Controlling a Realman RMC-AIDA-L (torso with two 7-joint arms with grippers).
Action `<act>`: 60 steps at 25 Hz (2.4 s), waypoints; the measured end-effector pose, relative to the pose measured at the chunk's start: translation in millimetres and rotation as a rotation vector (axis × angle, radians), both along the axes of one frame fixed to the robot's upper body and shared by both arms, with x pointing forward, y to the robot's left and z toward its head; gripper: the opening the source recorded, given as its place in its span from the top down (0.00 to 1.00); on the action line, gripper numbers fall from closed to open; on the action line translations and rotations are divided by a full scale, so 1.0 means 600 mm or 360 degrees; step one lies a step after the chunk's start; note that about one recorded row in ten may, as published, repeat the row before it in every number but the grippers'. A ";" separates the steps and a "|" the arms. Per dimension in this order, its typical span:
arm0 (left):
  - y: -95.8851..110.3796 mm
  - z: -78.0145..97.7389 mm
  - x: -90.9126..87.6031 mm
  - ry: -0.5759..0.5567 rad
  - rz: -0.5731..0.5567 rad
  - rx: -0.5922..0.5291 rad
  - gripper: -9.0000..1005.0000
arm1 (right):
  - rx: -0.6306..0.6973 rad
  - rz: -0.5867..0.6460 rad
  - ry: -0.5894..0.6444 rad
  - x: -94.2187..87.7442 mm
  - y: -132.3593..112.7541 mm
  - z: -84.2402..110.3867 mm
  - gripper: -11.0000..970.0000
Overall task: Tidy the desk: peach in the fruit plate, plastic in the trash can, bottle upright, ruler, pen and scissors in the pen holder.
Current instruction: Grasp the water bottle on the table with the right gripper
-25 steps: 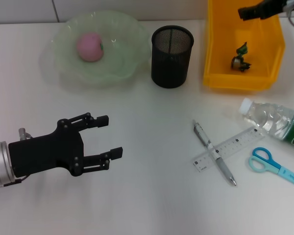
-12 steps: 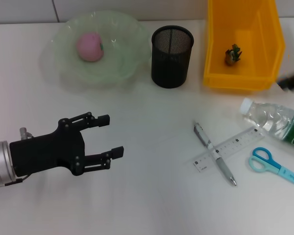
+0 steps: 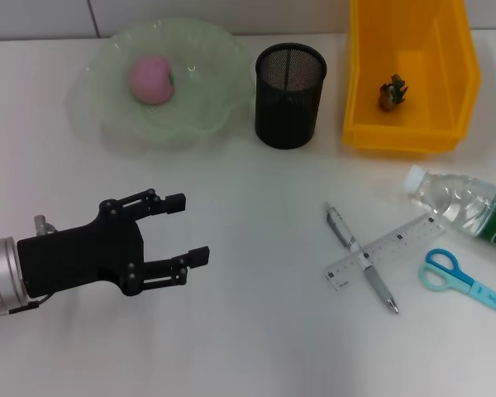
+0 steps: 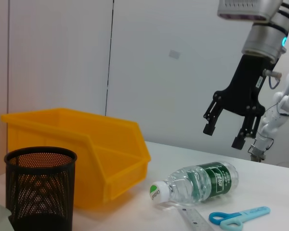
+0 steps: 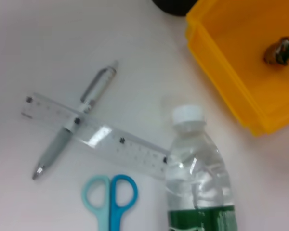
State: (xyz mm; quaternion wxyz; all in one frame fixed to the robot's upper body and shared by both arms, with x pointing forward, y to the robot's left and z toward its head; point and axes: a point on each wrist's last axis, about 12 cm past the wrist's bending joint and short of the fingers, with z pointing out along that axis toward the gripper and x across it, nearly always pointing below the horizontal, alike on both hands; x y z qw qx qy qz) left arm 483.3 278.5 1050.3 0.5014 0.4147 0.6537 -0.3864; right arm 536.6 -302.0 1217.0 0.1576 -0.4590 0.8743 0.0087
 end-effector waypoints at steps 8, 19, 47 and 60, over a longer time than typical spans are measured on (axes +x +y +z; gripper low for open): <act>0.001 0.000 0.000 0.0000 -0.0001 0.0004 0.19 | 0.0010 -0.0030 0.0019 0.013 -0.012 -0.041 0.17; 0.003 0.002 0.002 -0.0005 0.0001 0.0006 0.19 | -0.0012 0.0007 0.0063 0.026 0.005 -0.076 0.17; 0.002 0.000 0.002 -0.0002 0.0011 0.0013 0.19 | 0.0010 -0.0109 0.0104 0.043 0.014 -0.150 0.17; 0.001 0.000 0.003 -0.0007 0.0014 0.0013 0.19 | 0.0159 -0.0157 0.0064 0.025 0.005 -0.148 0.18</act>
